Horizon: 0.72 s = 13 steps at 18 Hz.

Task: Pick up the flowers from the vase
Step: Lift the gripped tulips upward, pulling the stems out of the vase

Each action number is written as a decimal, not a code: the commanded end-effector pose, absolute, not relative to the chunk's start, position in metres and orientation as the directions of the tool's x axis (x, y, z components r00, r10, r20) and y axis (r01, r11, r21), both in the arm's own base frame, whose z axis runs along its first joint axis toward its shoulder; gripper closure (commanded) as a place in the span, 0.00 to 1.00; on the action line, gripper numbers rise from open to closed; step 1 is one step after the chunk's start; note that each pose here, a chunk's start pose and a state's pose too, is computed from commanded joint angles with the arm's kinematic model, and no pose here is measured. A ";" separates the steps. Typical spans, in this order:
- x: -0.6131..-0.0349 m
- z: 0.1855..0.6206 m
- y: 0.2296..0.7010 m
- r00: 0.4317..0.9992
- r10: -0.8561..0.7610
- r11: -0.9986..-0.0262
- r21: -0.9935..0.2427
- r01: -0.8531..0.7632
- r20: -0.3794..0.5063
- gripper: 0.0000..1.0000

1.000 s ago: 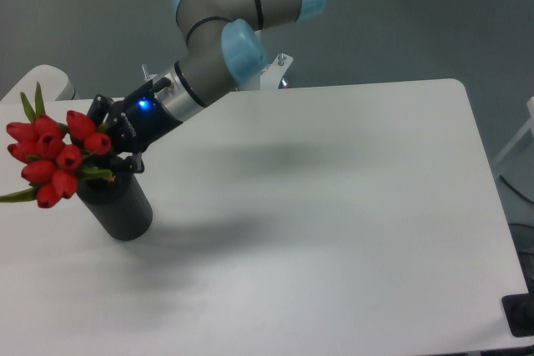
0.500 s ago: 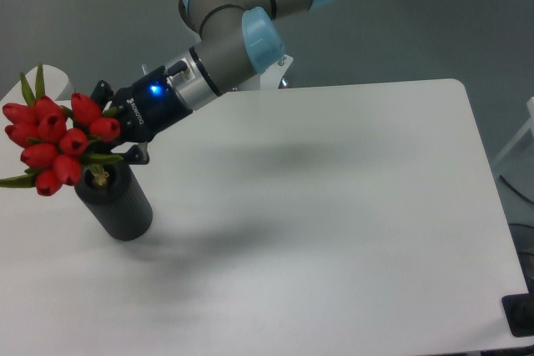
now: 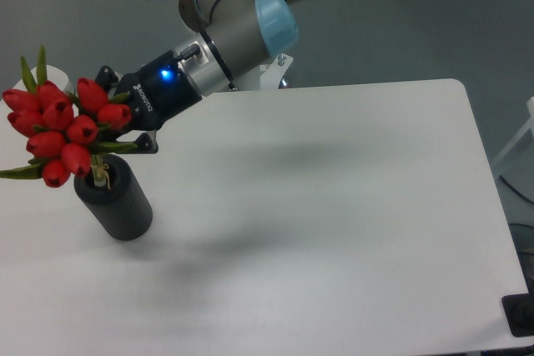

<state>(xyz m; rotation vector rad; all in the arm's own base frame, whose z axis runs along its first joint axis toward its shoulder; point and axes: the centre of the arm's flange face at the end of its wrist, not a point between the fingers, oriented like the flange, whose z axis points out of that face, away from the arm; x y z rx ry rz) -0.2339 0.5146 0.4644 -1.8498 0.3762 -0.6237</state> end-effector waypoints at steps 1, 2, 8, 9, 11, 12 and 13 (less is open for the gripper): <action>-0.236 0.468 0.514 0.815 -0.527 -0.357 -0.933 0.044 0.240 1.00; -0.239 0.471 0.513 0.817 -0.520 -0.361 -0.931 0.053 0.248 1.00; -0.257 0.501 0.510 0.822 -0.475 -0.366 -0.920 0.140 0.314 1.00; -0.262 0.505 0.509 0.826 -0.467 -0.365 -0.919 0.146 0.317 1.00; -0.268 0.511 0.506 0.832 -0.457 -0.361 -0.921 0.149 0.314 1.00; -0.271 0.512 0.505 0.836 -0.452 -0.359 -0.922 0.149 0.311 1.00; -0.273 0.512 0.504 0.839 -0.449 -0.357 -0.922 0.147 0.308 1.00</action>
